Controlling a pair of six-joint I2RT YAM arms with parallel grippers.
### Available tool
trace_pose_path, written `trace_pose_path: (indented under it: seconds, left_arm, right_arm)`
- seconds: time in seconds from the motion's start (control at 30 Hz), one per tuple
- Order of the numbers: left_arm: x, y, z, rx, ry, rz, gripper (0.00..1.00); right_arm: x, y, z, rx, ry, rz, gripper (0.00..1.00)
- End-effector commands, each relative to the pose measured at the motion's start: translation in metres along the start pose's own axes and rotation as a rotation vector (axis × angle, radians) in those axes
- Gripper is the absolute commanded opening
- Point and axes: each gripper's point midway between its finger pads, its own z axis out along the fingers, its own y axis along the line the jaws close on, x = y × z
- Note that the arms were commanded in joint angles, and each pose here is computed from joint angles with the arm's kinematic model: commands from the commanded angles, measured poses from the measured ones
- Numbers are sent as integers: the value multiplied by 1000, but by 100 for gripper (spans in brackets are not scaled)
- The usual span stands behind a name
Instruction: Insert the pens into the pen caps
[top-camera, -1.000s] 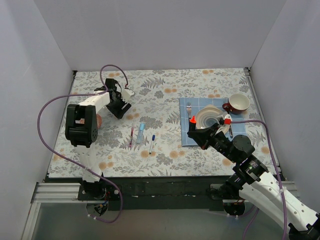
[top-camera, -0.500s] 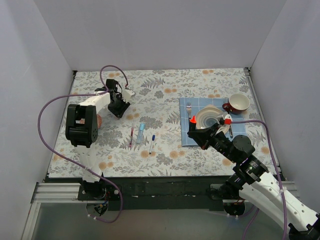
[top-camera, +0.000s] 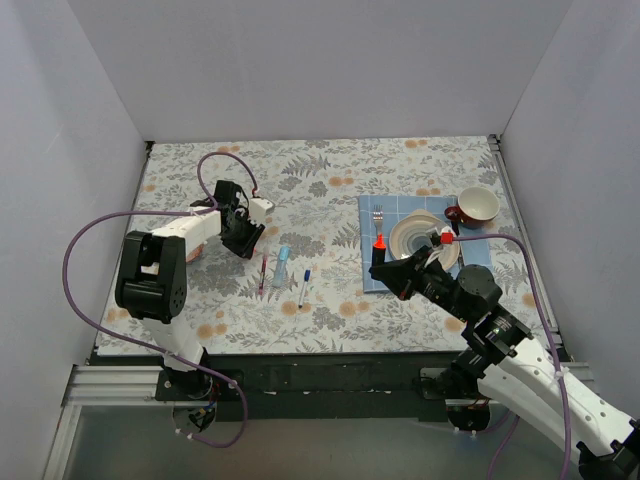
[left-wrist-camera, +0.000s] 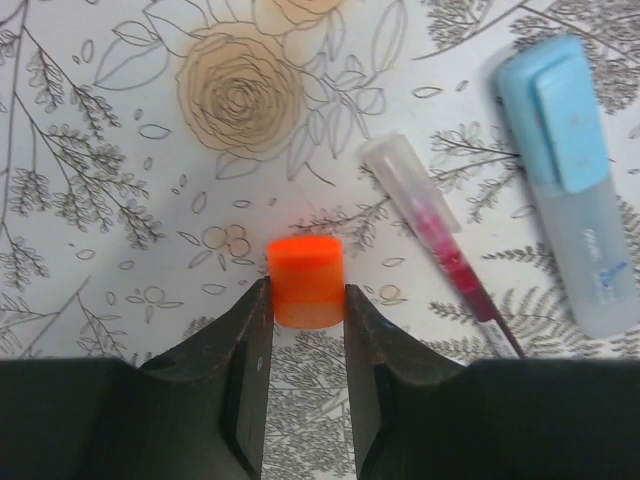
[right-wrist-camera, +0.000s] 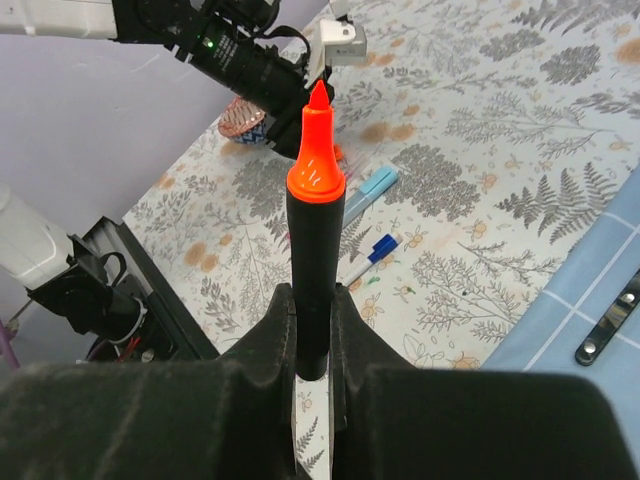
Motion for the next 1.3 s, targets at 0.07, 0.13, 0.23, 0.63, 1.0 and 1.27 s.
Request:
trace_pose_path:
  seconds: [0.07,0.13,0.23,0.63,1.0,1.27]
  left_arm:
    - [-46,-13,-41,-8,-228,-81,0]
    - [-62,-17,-56,-1,-311,-127,0]
    - [-94,-27,-89,32,-488,-208,0]
    - [-170,-129,-213,508,-1108,-603,0]
    - [-165,-172,-193,517,-1029,-709,0]
    - [-163,-169,-190,445,-1035,-666,0]
  right_arm:
    - [-1,15,12,-75,16,60,1]
    - [5,13,17,-72,40,67,1]
    - [14,11,28,-76,78,71,1]
    - [44,26,100,-136,228,47,1]
    - [50,39,141,-102,218,-23,1]
    - [51,32,144,-55,216,-31,1]
